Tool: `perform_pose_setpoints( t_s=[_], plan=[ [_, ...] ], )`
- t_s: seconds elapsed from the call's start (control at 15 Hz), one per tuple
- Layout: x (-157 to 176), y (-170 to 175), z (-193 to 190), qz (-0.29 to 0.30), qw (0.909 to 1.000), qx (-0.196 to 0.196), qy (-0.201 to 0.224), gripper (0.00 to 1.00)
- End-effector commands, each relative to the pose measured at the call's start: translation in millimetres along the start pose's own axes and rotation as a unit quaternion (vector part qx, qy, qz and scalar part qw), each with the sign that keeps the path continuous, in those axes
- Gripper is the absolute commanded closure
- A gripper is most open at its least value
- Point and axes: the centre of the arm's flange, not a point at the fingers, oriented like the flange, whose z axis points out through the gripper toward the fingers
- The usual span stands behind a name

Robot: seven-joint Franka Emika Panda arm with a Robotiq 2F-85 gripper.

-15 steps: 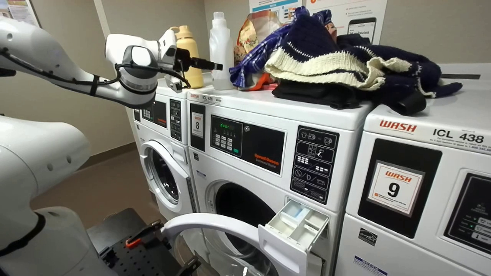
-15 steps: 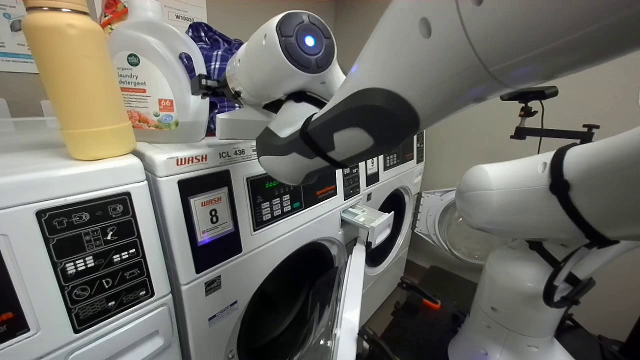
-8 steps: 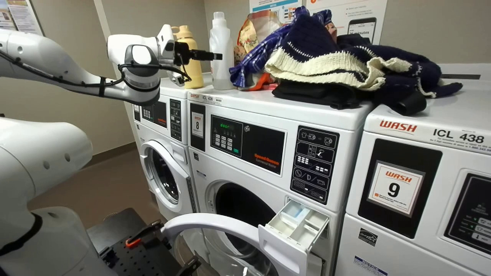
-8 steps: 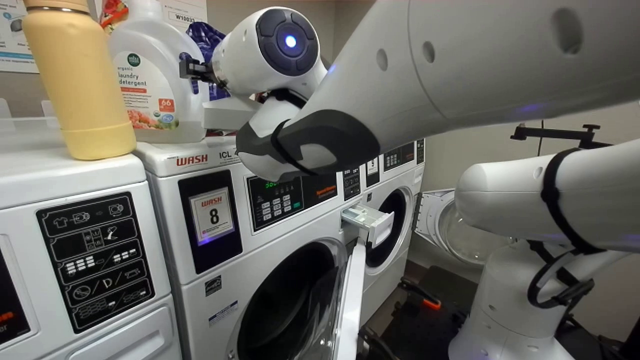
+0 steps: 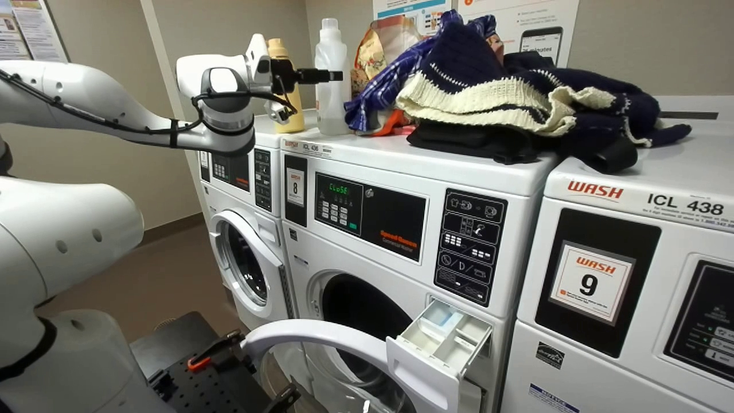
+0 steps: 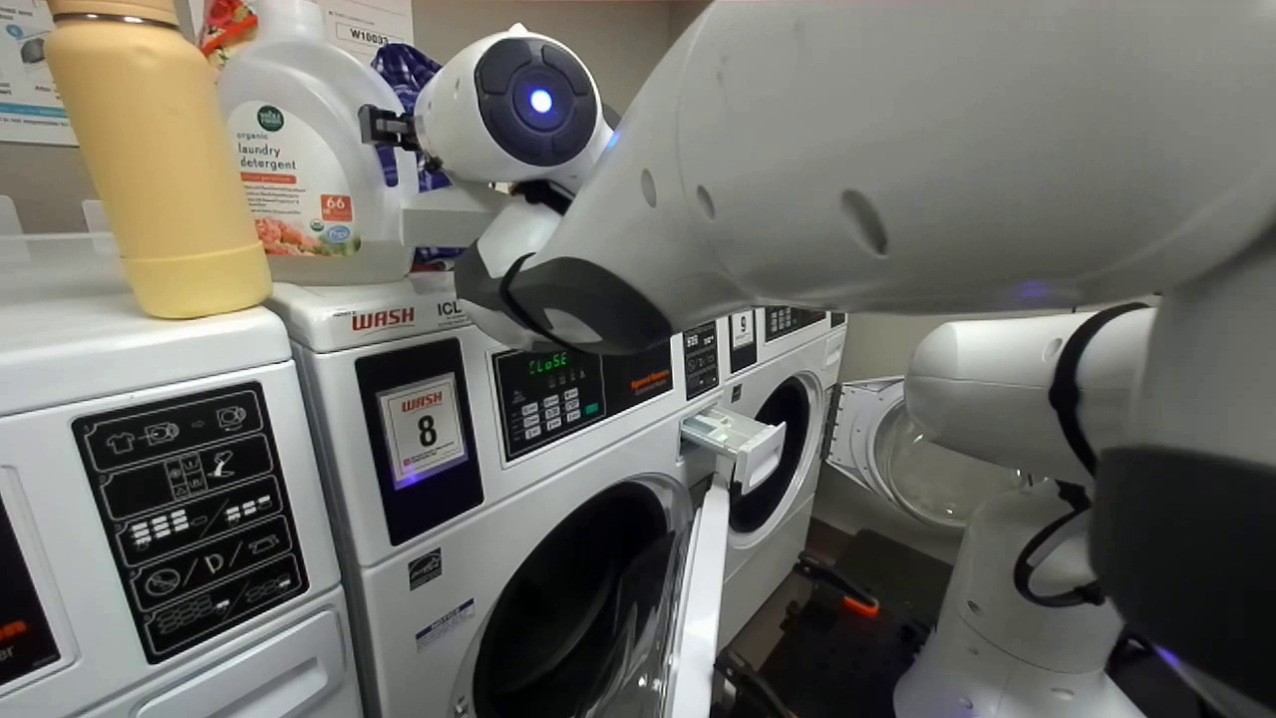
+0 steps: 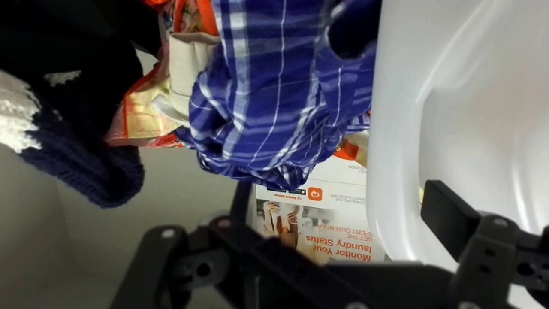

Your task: Pour the liquid soap in the washing machine dispenser

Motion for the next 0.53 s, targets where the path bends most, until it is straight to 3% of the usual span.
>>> perform_pose_setpoints(
  t_s=[0.0,0.47],
  plan=[
    [3,-14,18,-0.019,0.9996,-0.008,0.017,0.0],
    [5,-32,40,-0.038,0.999,-0.005,0.023,0.0]
  ],
)
